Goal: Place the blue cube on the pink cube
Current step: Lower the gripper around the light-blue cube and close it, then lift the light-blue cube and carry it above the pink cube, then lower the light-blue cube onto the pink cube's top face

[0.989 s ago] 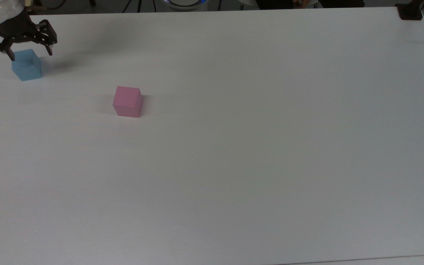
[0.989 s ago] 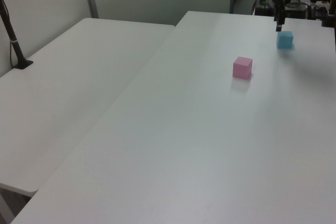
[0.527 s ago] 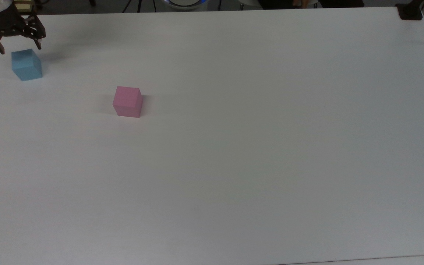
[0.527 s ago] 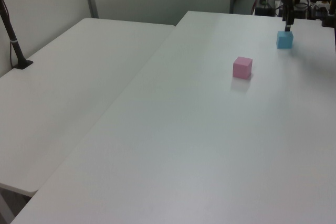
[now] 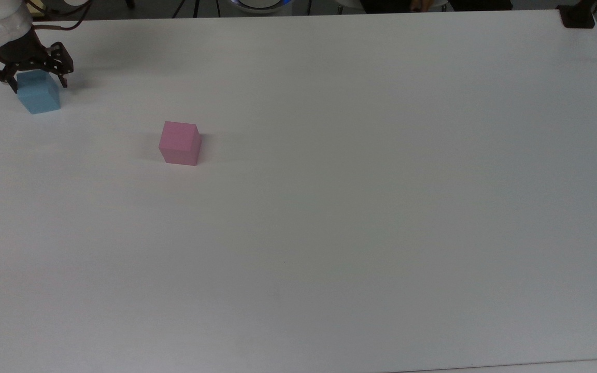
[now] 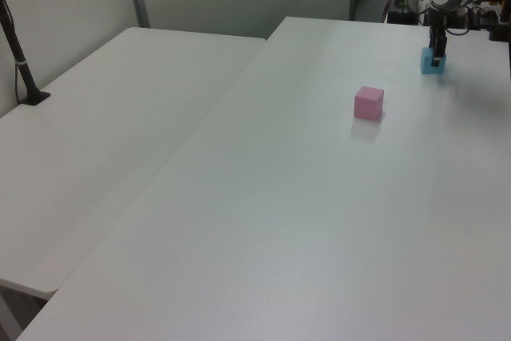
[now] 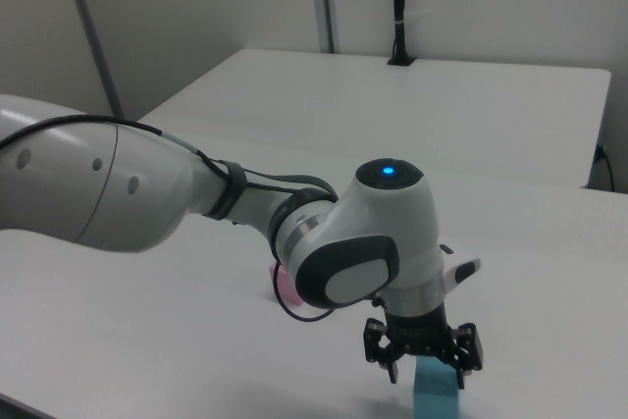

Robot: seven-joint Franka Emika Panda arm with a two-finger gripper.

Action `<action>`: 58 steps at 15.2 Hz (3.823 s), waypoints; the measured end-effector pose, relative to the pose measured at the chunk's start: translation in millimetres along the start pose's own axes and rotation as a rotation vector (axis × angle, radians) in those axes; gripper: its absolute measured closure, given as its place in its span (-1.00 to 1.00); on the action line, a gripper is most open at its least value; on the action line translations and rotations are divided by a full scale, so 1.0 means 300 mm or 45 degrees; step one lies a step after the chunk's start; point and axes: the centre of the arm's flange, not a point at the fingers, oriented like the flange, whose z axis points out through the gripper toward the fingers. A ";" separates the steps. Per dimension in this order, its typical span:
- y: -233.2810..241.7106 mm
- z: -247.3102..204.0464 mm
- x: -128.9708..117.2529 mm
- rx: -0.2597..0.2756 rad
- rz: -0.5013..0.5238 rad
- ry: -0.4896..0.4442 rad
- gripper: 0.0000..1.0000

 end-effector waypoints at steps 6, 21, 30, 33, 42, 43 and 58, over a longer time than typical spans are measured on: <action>0.007 -0.017 -0.004 -0.008 0.006 0.007 -0.24; -0.209 -0.716 0.155 0.218 0.174 0.074 -0.22; -0.530 -0.906 0.458 0.225 0.480 0.067 -0.22; -0.624 -0.863 0.545 0.217 0.490 0.040 -0.22; -0.684 -0.561 0.649 0.119 0.473 0.027 -0.15; -0.692 -0.527 0.650 0.110 0.468 0.020 -0.15; -0.789 -0.308 0.625 0.036 0.416 -0.013 -0.15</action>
